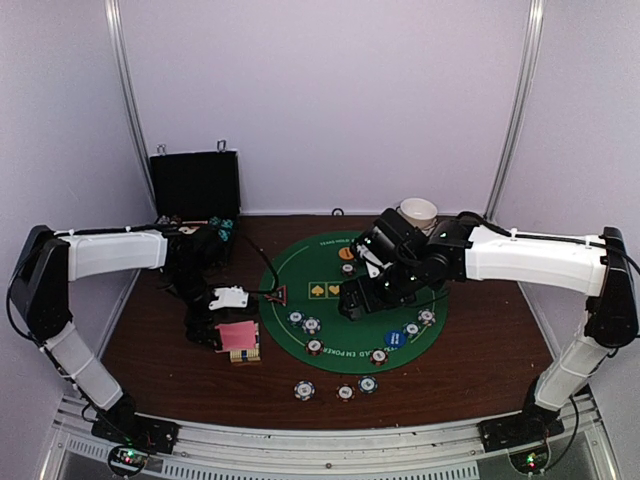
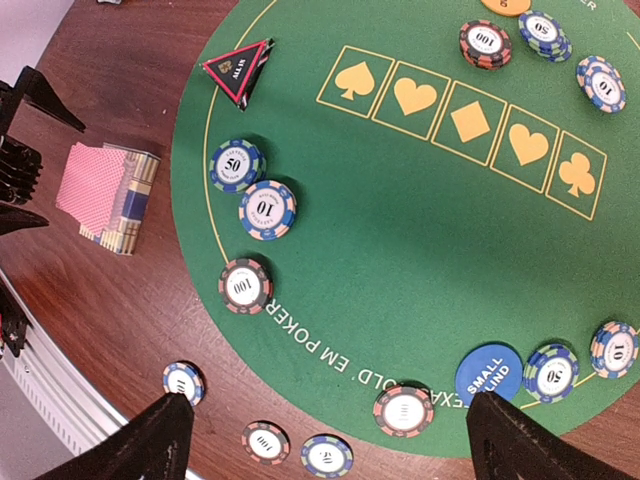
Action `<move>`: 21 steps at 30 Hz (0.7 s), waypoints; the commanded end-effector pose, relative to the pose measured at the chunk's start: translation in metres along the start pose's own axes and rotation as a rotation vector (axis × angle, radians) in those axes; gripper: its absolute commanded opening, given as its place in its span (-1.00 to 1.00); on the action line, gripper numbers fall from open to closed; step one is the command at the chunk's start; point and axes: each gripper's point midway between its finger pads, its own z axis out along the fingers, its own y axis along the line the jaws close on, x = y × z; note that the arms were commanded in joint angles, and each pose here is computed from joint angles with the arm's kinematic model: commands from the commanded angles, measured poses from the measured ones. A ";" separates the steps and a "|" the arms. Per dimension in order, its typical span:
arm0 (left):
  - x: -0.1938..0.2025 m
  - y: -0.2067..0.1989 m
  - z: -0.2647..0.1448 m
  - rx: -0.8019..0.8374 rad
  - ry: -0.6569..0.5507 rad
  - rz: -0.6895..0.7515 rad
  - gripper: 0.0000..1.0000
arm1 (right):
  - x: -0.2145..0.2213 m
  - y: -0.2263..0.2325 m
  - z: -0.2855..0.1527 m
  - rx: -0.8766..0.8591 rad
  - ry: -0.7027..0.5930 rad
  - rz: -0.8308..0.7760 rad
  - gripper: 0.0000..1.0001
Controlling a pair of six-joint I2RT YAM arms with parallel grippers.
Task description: Distribute texas hold em gaming equipment
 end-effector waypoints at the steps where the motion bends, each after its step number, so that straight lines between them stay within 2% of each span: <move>1: -0.001 0.000 0.004 -0.001 -0.002 0.013 0.95 | -0.005 0.001 -0.012 -0.021 -0.031 0.017 0.99; 21: 0.003 0.000 0.019 0.014 0.015 0.014 0.95 | -0.003 0.002 -0.012 -0.028 -0.019 0.015 0.99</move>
